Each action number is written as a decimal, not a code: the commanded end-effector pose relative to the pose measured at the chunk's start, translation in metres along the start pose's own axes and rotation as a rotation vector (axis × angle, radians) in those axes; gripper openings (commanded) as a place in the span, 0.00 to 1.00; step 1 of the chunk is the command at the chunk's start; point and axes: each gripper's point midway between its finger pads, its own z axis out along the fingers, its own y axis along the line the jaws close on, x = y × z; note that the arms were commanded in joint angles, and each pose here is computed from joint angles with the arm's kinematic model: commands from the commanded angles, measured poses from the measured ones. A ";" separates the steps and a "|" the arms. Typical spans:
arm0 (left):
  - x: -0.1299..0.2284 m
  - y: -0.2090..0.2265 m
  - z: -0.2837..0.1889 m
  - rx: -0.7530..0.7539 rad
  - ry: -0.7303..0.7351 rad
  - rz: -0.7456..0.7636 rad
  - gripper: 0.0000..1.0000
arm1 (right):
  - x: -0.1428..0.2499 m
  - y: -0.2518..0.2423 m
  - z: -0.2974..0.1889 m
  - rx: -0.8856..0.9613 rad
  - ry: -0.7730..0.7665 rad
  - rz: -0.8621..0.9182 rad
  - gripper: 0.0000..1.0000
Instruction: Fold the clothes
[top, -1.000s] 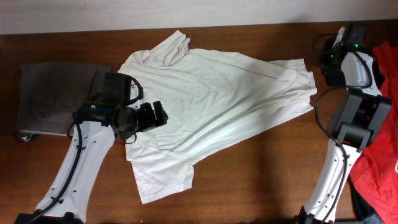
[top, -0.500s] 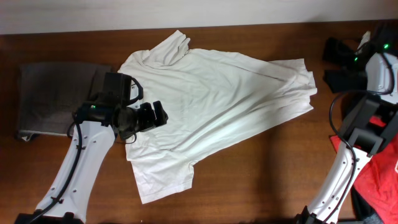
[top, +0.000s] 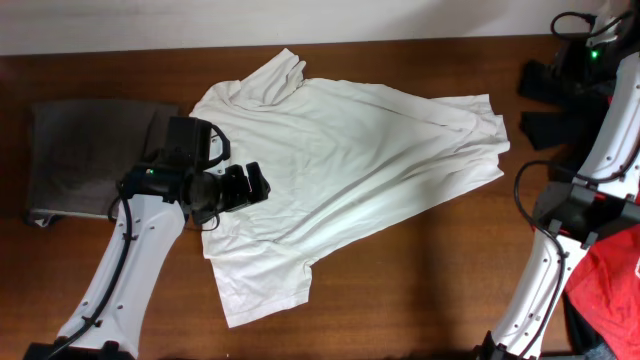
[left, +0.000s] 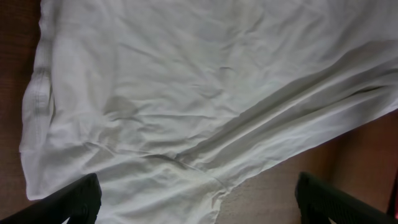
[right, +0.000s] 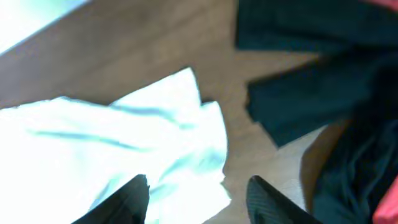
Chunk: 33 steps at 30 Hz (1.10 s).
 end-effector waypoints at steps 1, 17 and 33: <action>-0.002 0.001 0.000 -0.008 -0.005 0.006 0.99 | 0.005 0.015 -0.002 -0.026 0.016 -0.006 0.56; -0.002 0.001 0.000 -0.008 -0.005 0.006 1.00 | 0.034 0.009 0.102 -0.054 0.204 -0.024 0.50; -0.002 0.001 0.000 -0.008 -0.005 0.005 0.99 | 0.072 0.023 0.201 -0.214 0.261 0.136 0.53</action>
